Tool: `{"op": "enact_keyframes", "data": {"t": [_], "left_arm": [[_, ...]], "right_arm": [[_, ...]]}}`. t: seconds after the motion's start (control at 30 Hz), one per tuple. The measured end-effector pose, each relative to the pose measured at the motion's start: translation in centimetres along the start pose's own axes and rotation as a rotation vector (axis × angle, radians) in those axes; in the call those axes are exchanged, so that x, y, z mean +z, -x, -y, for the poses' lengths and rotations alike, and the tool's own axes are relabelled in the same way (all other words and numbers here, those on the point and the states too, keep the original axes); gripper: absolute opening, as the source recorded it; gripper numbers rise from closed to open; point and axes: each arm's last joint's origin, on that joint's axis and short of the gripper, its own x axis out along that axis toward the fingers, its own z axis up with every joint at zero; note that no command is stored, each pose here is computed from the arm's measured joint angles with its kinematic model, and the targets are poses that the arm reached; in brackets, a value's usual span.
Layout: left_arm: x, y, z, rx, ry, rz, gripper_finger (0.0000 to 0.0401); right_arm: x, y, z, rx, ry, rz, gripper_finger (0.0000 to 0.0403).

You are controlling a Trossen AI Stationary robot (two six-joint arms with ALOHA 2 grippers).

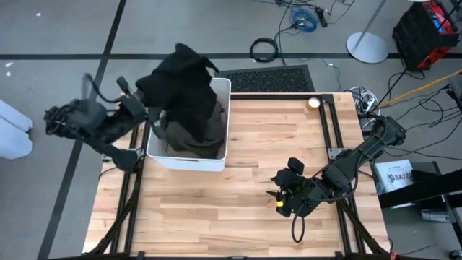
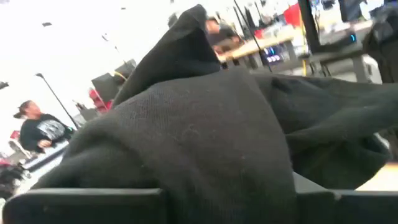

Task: Sort clothes
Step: Put the black shirt into the white laundry bin

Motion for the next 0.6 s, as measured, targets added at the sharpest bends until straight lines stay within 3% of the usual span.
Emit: {"op": "enact_keyframes", "data": {"t": [0.17, 0.33, 0.6], "left_arm": [[-2.4, -1.2, 0.1, -0.072, 0.046, -0.110, 0.0091], [-4.6, -3.1, 1.9, -0.175, 0.077, -0.189, 0.0091], [-10.1, -5.7, 4.8, -0.161, 0.034, -0.377, 0.0091]], "right_arm": [[0.0, 0.0, 0.0, -0.003, 0.004, 0.003, 0.0212], [0.1, 0.0, 0.1, -0.008, 0.002, 0.008, 0.0212], [0.1, 0.0, 0.1, -0.017, 0.003, 0.019, 0.0212]]}}
